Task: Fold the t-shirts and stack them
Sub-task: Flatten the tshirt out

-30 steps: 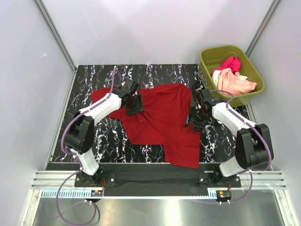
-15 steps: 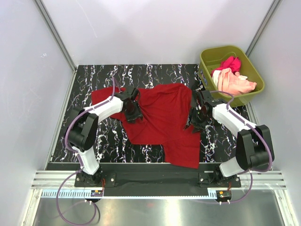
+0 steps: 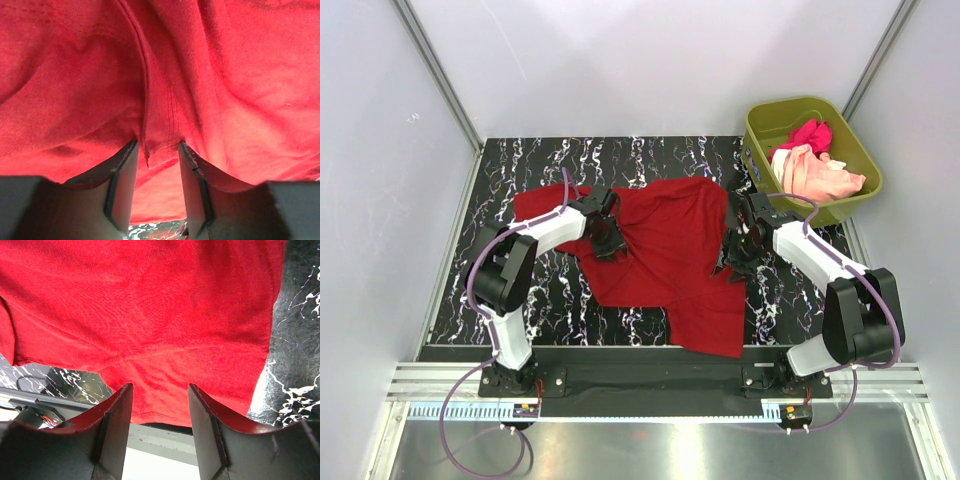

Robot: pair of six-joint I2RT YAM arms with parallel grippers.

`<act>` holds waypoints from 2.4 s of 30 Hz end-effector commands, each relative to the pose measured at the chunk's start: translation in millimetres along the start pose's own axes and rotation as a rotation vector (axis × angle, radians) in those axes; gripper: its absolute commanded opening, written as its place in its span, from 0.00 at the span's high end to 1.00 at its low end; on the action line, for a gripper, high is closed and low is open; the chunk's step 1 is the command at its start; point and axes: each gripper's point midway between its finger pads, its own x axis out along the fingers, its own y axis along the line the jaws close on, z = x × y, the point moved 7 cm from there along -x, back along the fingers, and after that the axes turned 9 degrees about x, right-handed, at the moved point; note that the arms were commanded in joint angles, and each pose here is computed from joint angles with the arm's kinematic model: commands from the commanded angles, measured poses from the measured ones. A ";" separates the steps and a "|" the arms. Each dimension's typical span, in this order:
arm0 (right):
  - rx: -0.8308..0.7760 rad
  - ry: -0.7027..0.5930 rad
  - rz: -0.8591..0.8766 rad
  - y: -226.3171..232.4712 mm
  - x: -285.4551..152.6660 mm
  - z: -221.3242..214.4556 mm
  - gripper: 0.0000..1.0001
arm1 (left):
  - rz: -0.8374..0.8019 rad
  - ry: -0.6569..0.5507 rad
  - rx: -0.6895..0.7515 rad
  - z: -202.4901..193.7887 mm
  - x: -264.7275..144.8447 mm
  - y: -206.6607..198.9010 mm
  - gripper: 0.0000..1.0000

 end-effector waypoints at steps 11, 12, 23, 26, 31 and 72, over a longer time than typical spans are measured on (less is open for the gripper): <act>-0.007 0.028 -0.042 -8.0 -1.3 -4.4 0.45 | -0.016 -0.110 0.075 19.2 -24.9 -8.2 1.00; 0.000 0.043 -0.058 -11.1 0.2 -6.4 0.45 | -0.006 -0.119 0.087 19.0 -29.5 -6.6 1.00; 0.013 0.163 -0.087 -21.2 21.4 -17.0 0.47 | 0.060 -0.207 0.305 1.0 -96.2 23.6 1.00; 0.010 0.162 -0.066 -15.5 21.4 -13.5 0.47 | 0.083 -0.097 0.313 -19.6 -87.4 37.3 1.00; -0.003 0.165 -0.044 -7.6 20.9 -8.3 0.48 | 0.154 -0.015 0.299 -55.5 -83.1 70.3 1.00; -0.031 0.157 -0.001 1.0 19.4 -20.5 0.51 | 0.051 0.029 -0.165 -53.0 -46.2 99.1 0.46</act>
